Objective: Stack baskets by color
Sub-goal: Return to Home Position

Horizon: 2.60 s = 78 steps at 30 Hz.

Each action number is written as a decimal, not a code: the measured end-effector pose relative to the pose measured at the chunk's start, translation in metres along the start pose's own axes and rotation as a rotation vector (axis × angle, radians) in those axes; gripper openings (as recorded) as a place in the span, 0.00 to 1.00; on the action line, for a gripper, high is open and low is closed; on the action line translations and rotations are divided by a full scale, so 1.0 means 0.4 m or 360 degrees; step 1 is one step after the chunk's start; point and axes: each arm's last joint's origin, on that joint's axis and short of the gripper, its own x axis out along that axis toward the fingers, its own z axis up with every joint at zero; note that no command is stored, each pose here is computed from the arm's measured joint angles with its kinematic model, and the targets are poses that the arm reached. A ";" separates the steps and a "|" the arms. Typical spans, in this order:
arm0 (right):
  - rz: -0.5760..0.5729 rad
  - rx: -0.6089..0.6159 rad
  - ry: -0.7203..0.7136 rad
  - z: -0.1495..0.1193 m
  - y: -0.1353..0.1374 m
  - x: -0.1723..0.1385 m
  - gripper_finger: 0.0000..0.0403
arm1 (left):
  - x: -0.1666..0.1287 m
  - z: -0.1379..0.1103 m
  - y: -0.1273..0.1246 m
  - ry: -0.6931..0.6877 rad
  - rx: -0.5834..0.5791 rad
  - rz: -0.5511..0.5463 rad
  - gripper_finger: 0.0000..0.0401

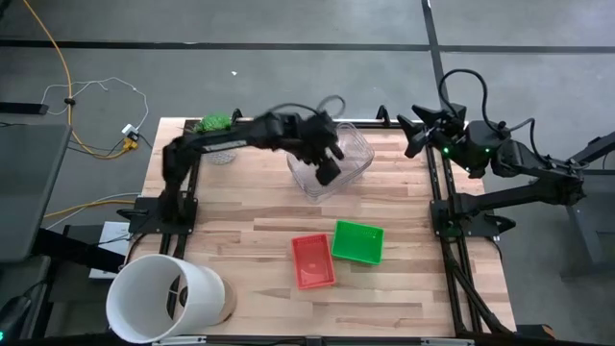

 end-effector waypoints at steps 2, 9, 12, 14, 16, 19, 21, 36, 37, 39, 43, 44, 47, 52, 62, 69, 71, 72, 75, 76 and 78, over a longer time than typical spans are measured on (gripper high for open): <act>0.0025 -0.0008 0.0017 -0.002 0.001 0.000 0.65 | -0.056 0.008 0.008 -0.0099 0.0022 0.0019 0.53; 0.0129 -0.0059 0.0116 -0.015 0.003 0.000 0.65 | -0.285 -0.001 0.018 -0.0439 0.0068 0.0024 0.53; 0.0176 -0.0060 0.0143 -0.018 0.004 -0.001 0.65 | -0.365 -0.020 0.009 -0.0625 0.0112 -0.0008 0.53; 0.0202 -0.0056 0.0153 -0.018 0.006 -0.001 0.65 | -0.406 -0.044 0.006 -0.0732 0.0124 -0.0028 0.53; 0.0232 -0.0055 0.0162 -0.019 0.007 -0.001 0.65 | -0.435 -0.071 0.005 -0.0843 0.0132 -0.0059 0.53; 0.0239 -0.0053 0.0163 -0.018 0.007 -0.001 0.65 | -0.459 -0.122 0.017 -0.0981 0.0130 -0.0117 0.53; 0.0239 -0.0053 0.0163 -0.018 0.007 -0.001 0.65 | -0.462 -0.162 0.025 -0.1065 0.0127 -0.0165 0.53; 0.0258 -0.0137 0.0164 -0.019 0.008 -0.002 0.65 | -0.435 -0.503 0.090 -0.1392 0.0159 -0.0665 0.53; 0.0273 -0.0137 0.0170 -0.019 0.008 -0.002 0.65 | -0.429 -0.524 0.096 -0.1396 0.0156 -0.0696 0.53; 0.0310 -0.0137 0.0182 -0.020 0.010 -0.002 0.65 | -0.417 -0.567 0.110 -0.1409 0.0146 -0.0744 0.52; 0.0357 -0.0104 0.0204 -0.021 0.012 -0.003 0.65 | -0.388 -0.637 0.139 -0.1470 0.0127 -0.0826 0.47; 0.0370 -0.0087 0.0211 -0.022 0.012 -0.003 0.65 | -0.378 -0.653 0.146 -0.1484 0.0116 -0.0844 0.43; 0.0386 -0.0052 0.0221 -0.022 0.013 -0.003 0.65 | -0.350 -0.697 0.167 -0.1507 0.0098 -0.0882 0.28; 0.0448 -0.0051 0.0243 -0.023 0.016 -0.004 0.65 | -0.312 -0.756 0.202 -0.1545 0.0092 -0.0892 0.03; 0.0494 0.0029 0.0275 -0.024 0.018 -0.005 0.65 | -0.250 -0.834 0.244 -0.1579 -0.0003 -0.0972 0.00; 0.0473 0.0045 0.0351 -0.035 0.014 -0.005 0.65 | -0.201 -0.851 0.242 -0.1500 0.0028 -0.1025 0.00; 0.0465 0.0058 0.0375 -0.039 0.013 -0.006 0.65 | -0.183 -0.857 0.242 -0.1531 0.0009 -0.1057 0.00; 0.0461 0.0066 0.0383 -0.040 0.013 -0.006 0.65 | -0.166 -0.863 0.243 -0.1533 -0.0006 -0.1065 0.00; 0.0459 0.0100 0.0395 -0.041 0.012 -0.006 0.65 | -0.159 -0.864 0.246 -0.1524 0.0014 -0.0991 0.00; 0.0467 0.0106 0.0403 -0.041 0.012 -0.007 0.65 | -0.161 -0.863 0.246 -0.1552 0.0032 -0.0960 0.00; 0.0483 0.0123 0.0429 -0.043 0.013 -0.007 0.65 | -0.158 -0.863 0.249 -0.1564 0.0070 -0.0876 0.00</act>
